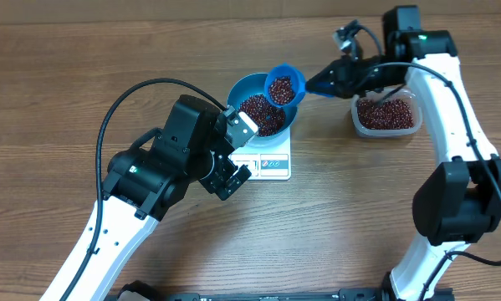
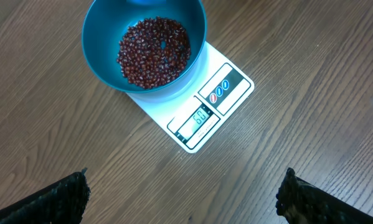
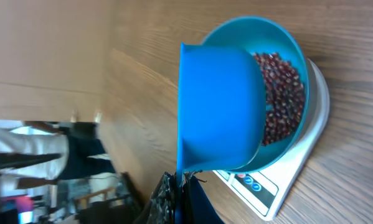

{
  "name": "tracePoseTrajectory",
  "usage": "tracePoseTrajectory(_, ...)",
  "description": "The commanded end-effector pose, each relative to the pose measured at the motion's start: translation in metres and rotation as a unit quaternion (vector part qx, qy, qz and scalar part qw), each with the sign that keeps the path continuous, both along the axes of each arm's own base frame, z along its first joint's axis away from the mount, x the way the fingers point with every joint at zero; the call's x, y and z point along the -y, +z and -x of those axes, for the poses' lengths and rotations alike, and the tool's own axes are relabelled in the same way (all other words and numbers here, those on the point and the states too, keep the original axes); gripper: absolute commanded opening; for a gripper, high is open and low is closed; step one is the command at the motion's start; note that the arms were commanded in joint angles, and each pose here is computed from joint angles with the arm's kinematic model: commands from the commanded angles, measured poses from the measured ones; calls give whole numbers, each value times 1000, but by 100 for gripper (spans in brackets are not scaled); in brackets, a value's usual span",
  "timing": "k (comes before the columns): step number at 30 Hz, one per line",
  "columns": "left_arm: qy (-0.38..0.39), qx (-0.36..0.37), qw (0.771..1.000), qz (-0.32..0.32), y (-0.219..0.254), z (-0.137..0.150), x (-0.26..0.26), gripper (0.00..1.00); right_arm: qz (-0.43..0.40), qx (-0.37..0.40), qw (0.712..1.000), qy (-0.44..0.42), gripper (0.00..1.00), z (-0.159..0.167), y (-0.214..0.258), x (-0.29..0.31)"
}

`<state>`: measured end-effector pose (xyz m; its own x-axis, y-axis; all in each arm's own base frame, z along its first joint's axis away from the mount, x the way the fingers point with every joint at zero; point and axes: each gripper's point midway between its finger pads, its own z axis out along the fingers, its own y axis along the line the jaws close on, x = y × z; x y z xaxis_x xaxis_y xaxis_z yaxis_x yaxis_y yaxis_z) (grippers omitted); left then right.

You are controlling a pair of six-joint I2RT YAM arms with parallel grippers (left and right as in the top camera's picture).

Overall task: Scoop item into bowl and weigh 150g on scale
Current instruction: 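Carry the filled scoop over the teal bowl with the right gripper, then tip the scoop to pour beans into the teal bowl, right gripper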

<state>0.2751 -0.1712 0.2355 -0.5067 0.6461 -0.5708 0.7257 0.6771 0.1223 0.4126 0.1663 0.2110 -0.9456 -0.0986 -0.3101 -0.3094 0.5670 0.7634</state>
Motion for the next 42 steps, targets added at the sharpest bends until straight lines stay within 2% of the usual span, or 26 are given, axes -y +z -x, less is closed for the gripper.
tracePoseTrajectory(1,-2,17,1000,1,10,-5,-1,100,54,29,998,-14,4,-1,15,-6)
tracePoseTrajectory(16,-2,17,1000,1,10,-5,-1,100,163,88,983,8,4,-3,-1,-36)
tracePoseTrajectory(25,-2,17,1000,1,10,-5,-1,100,267,155,951,-9,4,-20,-10,-40)
tracePoseTrajectory(42,-2,17,1000,1,10,-5,-1,100,350,206,914,-1,4,-20,-13,-53)
